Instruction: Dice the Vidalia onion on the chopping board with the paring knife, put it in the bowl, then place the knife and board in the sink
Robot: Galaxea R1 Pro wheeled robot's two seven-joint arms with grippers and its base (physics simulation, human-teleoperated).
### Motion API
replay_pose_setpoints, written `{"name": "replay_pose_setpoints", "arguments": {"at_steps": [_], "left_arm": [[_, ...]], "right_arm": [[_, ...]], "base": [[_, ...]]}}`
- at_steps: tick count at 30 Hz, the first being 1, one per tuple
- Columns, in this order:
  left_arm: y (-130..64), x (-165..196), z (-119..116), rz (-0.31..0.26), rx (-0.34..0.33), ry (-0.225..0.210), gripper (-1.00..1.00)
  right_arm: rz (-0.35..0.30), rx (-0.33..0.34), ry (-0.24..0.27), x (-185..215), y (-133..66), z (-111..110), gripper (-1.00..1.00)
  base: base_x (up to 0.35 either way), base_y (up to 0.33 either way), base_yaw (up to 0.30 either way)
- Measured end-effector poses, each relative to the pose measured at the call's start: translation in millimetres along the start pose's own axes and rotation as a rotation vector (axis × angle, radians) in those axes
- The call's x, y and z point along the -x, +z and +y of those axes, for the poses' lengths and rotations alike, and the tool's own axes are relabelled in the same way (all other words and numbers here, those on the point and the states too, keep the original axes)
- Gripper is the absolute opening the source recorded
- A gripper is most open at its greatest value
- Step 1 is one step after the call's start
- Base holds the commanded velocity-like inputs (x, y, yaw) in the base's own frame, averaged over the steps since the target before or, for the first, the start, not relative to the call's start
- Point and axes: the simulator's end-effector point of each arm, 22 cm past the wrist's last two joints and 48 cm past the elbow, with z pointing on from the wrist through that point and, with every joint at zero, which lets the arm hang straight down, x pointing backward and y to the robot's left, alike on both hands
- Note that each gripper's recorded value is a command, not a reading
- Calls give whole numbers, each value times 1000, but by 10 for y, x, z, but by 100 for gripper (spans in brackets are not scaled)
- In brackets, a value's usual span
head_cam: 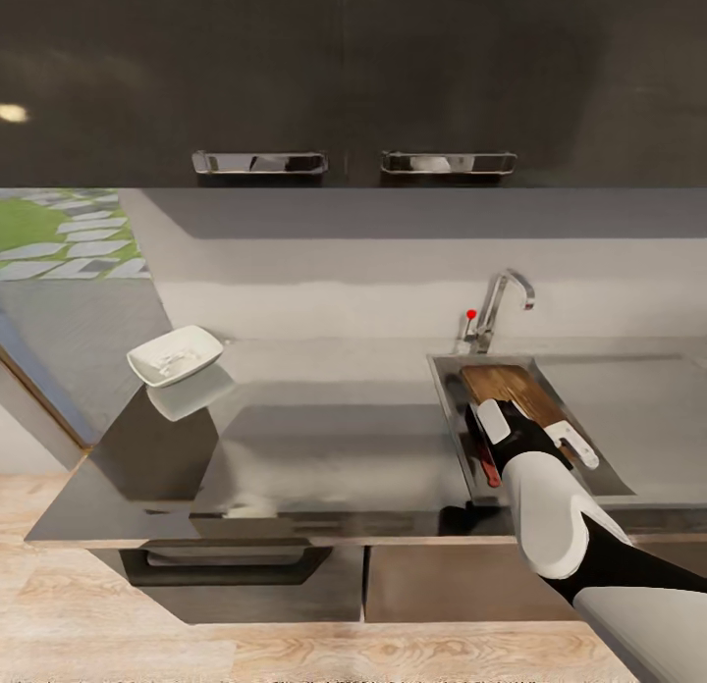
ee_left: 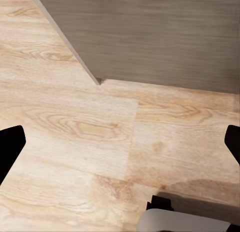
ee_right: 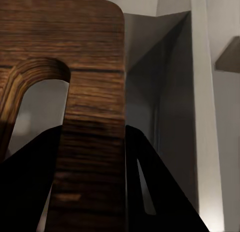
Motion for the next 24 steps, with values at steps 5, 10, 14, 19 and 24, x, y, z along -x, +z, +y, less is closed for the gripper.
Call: {"name": "replay_pose_setpoints", "arguments": {"at_steps": [5,10,14,19,24], "left_arm": [[-4,-35,4,8,1,1,100],[-6,-66,5,15,1,4,100],[-9,-95,7,22,1,6,100],[-10,-108,9,25,1,6,100],[-12,-109,10,24,2,6,100]], "right_arm": [[3,-3,-7,-45,24,0,-100],[5,-8,-14,-87,54,-5,-100],[6,-12,-18,-114,78,-5,-100],[7,-14,-19,-127,89,-6,-100],[6,-14,-19,-124,87,-9,-100]], "base": [[59,8,0],[164,9,0],[56,1,0],[4,0,0],[127,0,0]]}}
